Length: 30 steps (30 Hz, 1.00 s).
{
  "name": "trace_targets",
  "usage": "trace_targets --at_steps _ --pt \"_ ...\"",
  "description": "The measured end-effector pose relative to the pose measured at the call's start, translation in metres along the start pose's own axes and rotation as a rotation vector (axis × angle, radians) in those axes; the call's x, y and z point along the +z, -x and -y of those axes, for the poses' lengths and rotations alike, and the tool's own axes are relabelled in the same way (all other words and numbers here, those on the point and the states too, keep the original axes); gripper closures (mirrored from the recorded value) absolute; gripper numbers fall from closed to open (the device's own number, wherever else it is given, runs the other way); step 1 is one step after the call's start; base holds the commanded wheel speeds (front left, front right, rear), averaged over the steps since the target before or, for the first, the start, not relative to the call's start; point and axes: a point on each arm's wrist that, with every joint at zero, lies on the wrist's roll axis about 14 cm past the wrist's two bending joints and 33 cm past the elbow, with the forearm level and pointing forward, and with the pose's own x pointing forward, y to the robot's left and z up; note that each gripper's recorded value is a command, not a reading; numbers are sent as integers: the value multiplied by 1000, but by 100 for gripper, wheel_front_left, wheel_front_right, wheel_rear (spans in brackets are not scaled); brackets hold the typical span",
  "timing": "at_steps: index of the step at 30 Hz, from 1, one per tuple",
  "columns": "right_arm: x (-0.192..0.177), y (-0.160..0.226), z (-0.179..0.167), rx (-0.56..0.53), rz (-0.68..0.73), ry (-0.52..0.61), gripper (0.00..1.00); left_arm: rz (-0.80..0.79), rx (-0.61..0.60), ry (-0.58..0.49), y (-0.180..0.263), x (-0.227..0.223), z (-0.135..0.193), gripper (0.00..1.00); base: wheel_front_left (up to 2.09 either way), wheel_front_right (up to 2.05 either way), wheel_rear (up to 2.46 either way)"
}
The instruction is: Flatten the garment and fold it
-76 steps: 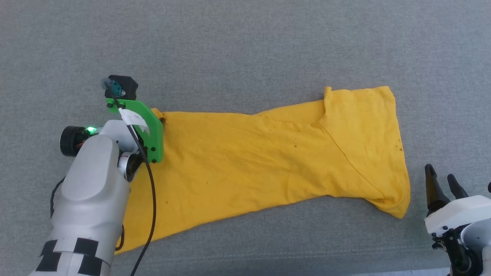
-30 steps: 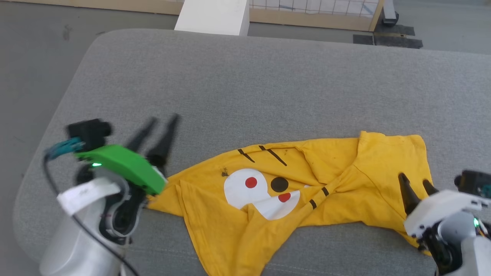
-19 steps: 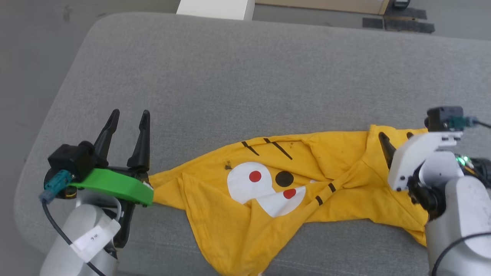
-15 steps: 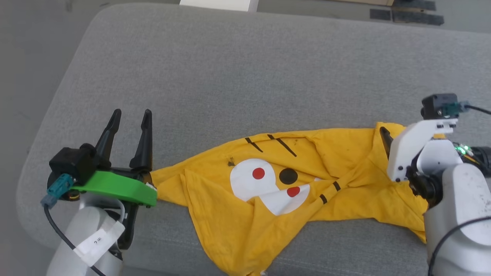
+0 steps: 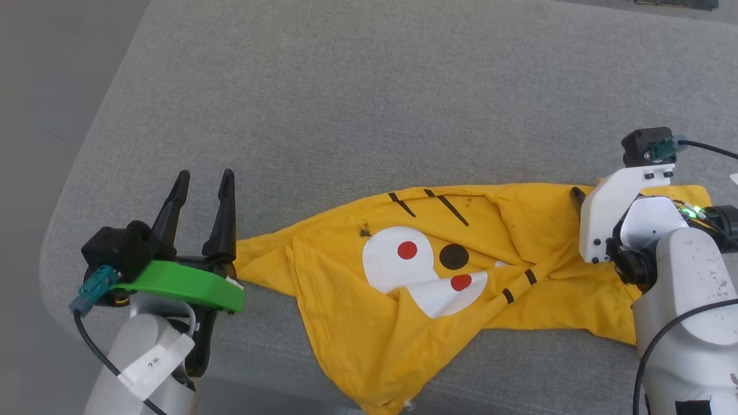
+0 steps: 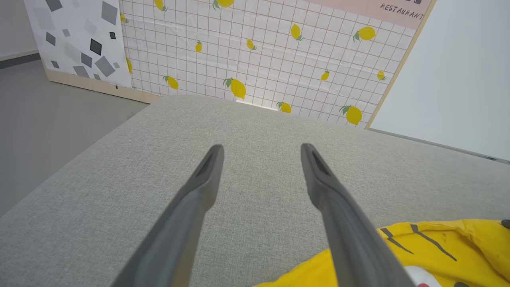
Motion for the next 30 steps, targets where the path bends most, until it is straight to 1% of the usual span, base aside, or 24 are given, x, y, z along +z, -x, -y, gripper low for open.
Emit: trace_targets --at_steps 1,7,11,13,15,17,18,20,22,24,26,28,29,30 --pt "0 -1 1 -1 1 -4 100 -1 1 -1 0 -1 0 0 0 0 0" --pt "8 4 5 -3 47 -23 100 0 -15 6 -3 -1 7 0 0 0 0" --pt "26 16 10 2 142 -71 100 4 -48 13 -5 -1 18 0 0 0 0" --pt "41 26 18 -7 219 -108 100 9 -59 17 -6 1 22 0 0 0 0" --pt "56 42 35 -34 311 -159 100 12 -73 22 -7 2 27 0 0 0 0" --pt "56 59 56 -79 371 -213 100 18 -89 26 -8 4 33 0 0 0 0" --pt "48 67 71 -114 384 -244 100 21 -97 29 -8 4 36 0 0 0 0" --pt "20 82 95 -176 367 -300 100 20 -114 38 -8 4 43 0 0 0 0" --pt "-24 95 114 -226 301 -372 100 15 -134 47 -9 2 50 0 0 0 0" --pt "-65 105 125 -259 230 -426 100 3 -153 57 -10 -2 57 0 0 0 0" --pt "-107 112 125 -269 136 -468 100 -4 -163 67 -12 -5 61 0 0 0 0" --pt "-148 115 114 -254 29 -503 100 -16 -173 70 -13 -9 65 0 0 0 0" --pt "-161 116 107 -236 -4 -523 100 -23 -176 74 -13 -12 66 0 0 0 0" --pt "-164 116 104 -225 -11 -535 100 -28 -181 75 -13 -13 67 0 0 0 0"
